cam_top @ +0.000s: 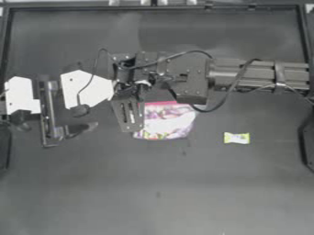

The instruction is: Put candy in bag

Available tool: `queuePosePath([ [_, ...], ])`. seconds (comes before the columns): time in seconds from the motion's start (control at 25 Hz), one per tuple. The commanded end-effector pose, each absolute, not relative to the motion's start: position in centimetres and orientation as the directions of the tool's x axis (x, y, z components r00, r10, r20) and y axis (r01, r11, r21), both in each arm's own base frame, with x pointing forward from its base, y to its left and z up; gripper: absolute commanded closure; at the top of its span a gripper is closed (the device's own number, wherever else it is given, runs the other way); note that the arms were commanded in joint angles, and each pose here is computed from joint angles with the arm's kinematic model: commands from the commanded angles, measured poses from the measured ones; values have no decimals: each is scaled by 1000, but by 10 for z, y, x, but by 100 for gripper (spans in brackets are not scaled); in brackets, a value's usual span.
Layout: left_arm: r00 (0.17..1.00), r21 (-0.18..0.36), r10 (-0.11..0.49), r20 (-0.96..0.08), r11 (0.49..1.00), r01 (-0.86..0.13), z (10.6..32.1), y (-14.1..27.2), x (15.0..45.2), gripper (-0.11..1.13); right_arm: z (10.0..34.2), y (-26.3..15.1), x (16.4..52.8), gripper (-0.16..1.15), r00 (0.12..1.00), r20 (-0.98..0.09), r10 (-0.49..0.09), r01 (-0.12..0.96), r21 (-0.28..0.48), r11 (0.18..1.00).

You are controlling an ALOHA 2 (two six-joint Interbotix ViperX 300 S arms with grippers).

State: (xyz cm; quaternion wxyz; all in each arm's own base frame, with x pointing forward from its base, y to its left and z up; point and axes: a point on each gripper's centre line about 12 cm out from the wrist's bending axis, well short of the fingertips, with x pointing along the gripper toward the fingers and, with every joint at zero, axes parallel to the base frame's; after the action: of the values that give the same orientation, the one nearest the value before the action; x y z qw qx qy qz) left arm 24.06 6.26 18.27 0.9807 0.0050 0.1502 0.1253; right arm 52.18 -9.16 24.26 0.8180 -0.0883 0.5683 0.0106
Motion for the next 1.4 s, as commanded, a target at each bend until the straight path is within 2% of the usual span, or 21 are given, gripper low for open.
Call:
queuePosePath([
  [0.04, 934, 31, 261, -243, 965, -261, 190, 66, 248, -1, 270, -91, 523, 63, 418, -904, -92, -111, -151, 982],
  [0.88, 948, 15, 271, -169, 962, -273, 182, 66, 260, 0, 273, -91, 524, 67, 427, -899, -95, -112, -157, 981],
  [1.08, 948, -6, 268, -172, 962, -273, 181, 66, 264, 0, 275, -91, 524, 67, 432, -897, -95, -113, -159, 981],
  [1.4, 945, -1, 261, -198, 964, -267, 175, 68, 277, 0, 275, -90, 525, 68, 433, -896, -92, -114, -156, 981],
])
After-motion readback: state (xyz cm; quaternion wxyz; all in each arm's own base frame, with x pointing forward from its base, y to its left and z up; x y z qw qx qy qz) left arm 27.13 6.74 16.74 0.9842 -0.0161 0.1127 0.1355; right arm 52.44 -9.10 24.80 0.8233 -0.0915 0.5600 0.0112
